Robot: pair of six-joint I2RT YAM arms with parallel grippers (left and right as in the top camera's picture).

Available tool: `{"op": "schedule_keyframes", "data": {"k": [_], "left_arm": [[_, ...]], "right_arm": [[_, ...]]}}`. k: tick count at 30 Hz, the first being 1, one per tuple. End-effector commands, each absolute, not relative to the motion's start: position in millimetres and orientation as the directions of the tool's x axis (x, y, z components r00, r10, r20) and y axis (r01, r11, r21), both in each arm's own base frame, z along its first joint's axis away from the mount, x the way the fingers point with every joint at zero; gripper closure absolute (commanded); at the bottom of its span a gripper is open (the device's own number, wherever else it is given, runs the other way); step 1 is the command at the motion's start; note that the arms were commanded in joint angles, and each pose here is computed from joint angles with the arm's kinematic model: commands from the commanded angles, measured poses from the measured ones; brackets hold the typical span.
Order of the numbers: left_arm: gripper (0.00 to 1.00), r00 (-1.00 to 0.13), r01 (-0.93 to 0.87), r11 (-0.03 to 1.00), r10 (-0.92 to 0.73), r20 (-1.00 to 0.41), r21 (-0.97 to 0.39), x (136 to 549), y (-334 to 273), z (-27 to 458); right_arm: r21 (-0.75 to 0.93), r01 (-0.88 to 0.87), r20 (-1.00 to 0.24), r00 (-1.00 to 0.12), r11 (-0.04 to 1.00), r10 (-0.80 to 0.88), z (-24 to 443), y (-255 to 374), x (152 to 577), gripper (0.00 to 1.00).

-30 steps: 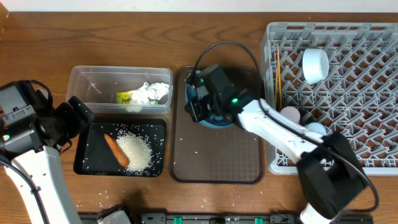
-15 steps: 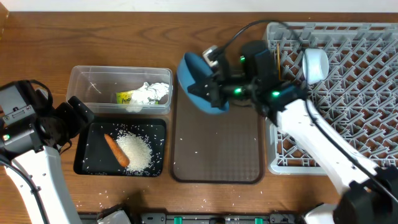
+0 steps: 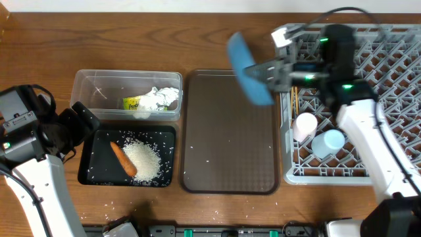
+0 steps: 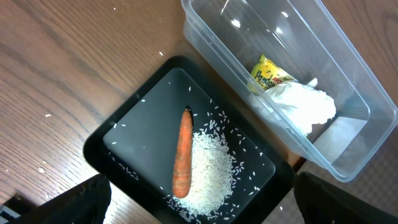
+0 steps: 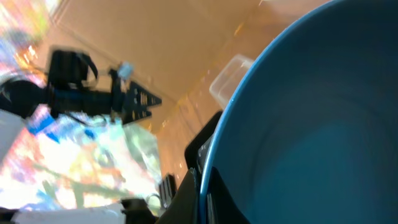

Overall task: Sort waste into correct bins and load items into the dishwasher rack
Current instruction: 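Lift the blue plate and swing it toward the dish rack, then lower the blue plate into the rack's right side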

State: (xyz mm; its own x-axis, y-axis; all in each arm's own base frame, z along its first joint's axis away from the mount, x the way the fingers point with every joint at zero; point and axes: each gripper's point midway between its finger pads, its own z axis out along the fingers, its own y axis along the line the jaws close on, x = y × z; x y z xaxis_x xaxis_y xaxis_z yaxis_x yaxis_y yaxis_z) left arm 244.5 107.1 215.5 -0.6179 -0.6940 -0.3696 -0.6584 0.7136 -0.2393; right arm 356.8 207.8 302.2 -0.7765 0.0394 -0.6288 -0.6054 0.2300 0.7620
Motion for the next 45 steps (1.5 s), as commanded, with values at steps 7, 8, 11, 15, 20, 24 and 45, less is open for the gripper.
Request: {"op": "schedule_keyframes", "data": {"k": [7,8,11,15,20,24,45], "left_arm": [[0.04,-0.621,-0.664,0.714,-0.691,-0.370,-0.221,243.0,110.7,213.7],[0.04,-0.621,-0.664,0.714,-0.691,-0.370,-0.221,243.0,110.7,213.7],[0.04,-0.621,-0.664,0.714,-0.691,-0.370,-0.221,243.0,110.7,213.7],[0.04,-0.621,-0.664,0.714,-0.691,-0.370,-0.221,243.0,110.7,213.7],[0.04,-0.621,-0.664,0.714,-0.691,-0.370,-0.221,243.0,110.7,213.7],[0.04,-0.621,-0.664,0.714,-0.691,-0.370,-0.221,243.0,110.7,213.7],[0.04,-0.621,-0.664,0.714,-0.691,-0.370,-0.221,243.0,110.7,213.7]], "right_arm": [[0.784,-0.576,-0.621,-0.742,0.232,0.252,346.3,75.0,366.3,0.99],[0.784,-0.570,-0.621,-0.734,0.248,0.276,346.6,62.4,367.9,0.99],[0.788,-0.538,-0.616,-0.707,0.301,0.348,345.9,26.3,372.1,0.99],[0.786,-0.505,-0.617,-0.667,0.356,0.418,345.7,-11.8,373.3,0.99],[0.779,-0.475,-0.626,-0.619,0.409,0.474,342.9,-47.2,370.1,0.99],[0.782,-0.452,-0.623,-0.604,0.430,0.497,335.5,-61.6,365.8,0.99],[0.848,-0.351,-0.528,-0.612,0.397,0.589,286.1,-103.1,364.4,0.99]]}}
